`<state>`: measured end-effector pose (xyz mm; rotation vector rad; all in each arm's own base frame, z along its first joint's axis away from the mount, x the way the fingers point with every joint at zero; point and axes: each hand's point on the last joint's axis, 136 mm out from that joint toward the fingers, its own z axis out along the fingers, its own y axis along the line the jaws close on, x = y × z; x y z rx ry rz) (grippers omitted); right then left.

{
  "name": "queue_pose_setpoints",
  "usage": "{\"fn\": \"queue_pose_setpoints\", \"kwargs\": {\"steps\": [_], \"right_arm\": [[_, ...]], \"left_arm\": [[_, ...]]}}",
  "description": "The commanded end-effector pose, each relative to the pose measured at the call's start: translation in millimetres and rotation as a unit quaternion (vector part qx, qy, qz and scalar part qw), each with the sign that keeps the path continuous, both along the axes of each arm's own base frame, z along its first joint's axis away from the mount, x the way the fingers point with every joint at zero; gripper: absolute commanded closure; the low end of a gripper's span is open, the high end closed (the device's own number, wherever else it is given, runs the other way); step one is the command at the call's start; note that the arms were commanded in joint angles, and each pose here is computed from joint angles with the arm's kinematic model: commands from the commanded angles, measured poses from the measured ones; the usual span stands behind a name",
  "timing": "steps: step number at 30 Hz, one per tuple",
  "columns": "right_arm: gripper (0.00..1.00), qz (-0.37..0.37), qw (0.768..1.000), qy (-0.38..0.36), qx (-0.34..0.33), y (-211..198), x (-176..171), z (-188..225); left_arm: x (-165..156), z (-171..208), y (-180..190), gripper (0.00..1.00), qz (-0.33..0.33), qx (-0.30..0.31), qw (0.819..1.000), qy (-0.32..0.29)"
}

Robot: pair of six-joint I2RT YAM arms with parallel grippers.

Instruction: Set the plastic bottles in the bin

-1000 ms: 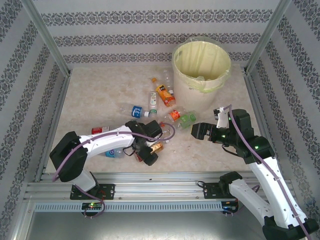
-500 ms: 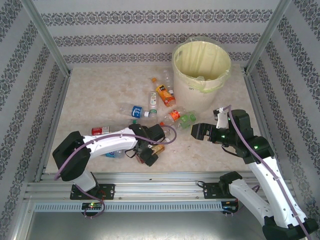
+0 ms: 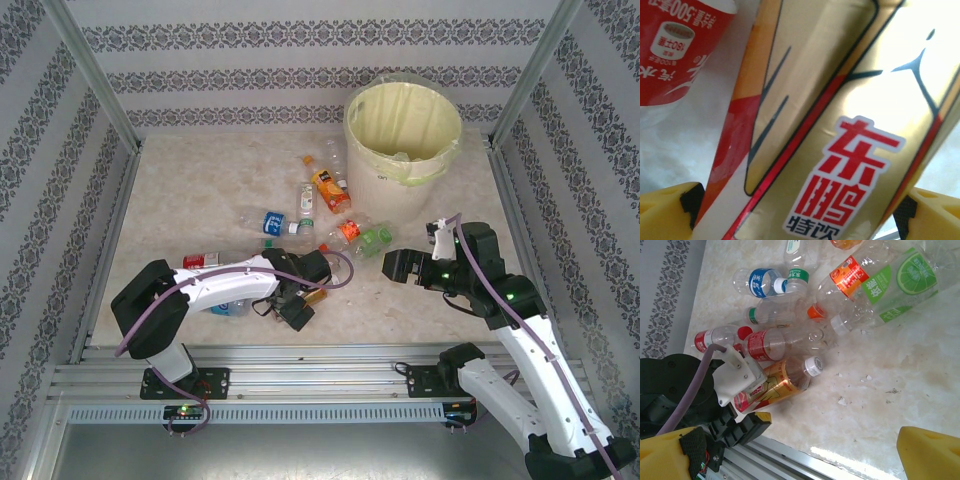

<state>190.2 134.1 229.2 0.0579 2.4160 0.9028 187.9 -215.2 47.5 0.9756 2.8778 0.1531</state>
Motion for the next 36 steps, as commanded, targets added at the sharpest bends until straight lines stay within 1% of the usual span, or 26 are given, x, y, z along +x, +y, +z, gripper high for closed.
{"fn": "queue_pose_setpoints", "kwargs": {"steps": [1, 6, 9, 11, 15, 17, 20, 23, 25, 27, 30, 31, 34, 36], "right_arm": [[0.02, -0.002, 1.0, 0.002, 0.0, 0, -2, -2], [0.02, -0.002, 1.0, 0.004, 0.0, 0, -2, -3], [0.02, 0.0, 1.0, 0.006, 0.006, 2, -3, -4], [0.02, 0.001, 1.0, 0.006, 0.013, 4, -3, -4], [0.02, 0.007, 0.999, 0.008, 0.034, 9, -3, -5], [0.02, 0.016, 0.998, 0.005, 0.057, 16, -5, -1], [0.02, 0.023, 0.995, -0.006, 0.092, 23, -4, 6], [0.03, 0.022, 0.993, -0.015, 0.111, 26, -3, 11], [0.04, 0.026, 0.992, -0.02, 0.123, 28, -3, 14], [0.04, 0.031, 0.99, -0.023, 0.134, 31, -3, 17], [0.04, 0.038, 0.987, -0.025, 0.154, 37, -2, 22], [0.04, 0.041, 0.985, -0.025, 0.164, 39, -1, 24], [0.03, 0.055, 0.98, -0.031, 0.191, 48, 0, 29], [0.03, 0.063, 0.978, -0.031, 0.195, 52, 0, 30]], "left_arm": [[-9, -6, -3, 0.09, -0.005, -0.004, 1.0, 0.016], [-13, -10, -6, 0.15, -0.003, -0.012, 0.999, 0.03], [-15, -8, -10, 0.25, 0.002, -0.025, 0.999, 0.034], [-17, -3, -16, 0.3, 0.007, -0.047, 0.998, 0.039], [-17, 17, -33, 0.31, 0.024, -0.109, 0.993, 0.032], [-18, 29, -44, 0.31, 0.034, -0.147, 0.988, 0.033], [-20, 49, -66, 0.31, 0.047, -0.22, 0.974, 0.04], [-24, 73, -90, 0.31, 0.051, -0.308, 0.949, 0.05], [-26, 91, -105, 0.31, 0.048, -0.366, 0.928, 0.052], [-26, 108, -116, 0.31, 0.048, -0.413, 0.908, 0.054], [-30, 131, -130, 0.31, 0.044, -0.471, 0.879, 0.068], [-31, 140, -136, 0.31, 0.038, -0.495, 0.865, 0.075], [-36, 160, -151, 0.31, 0.025, -0.546, 0.832, 0.099], [-38, 173, -159, 0.32, 0.017, -0.574, 0.812, 0.11]]}}
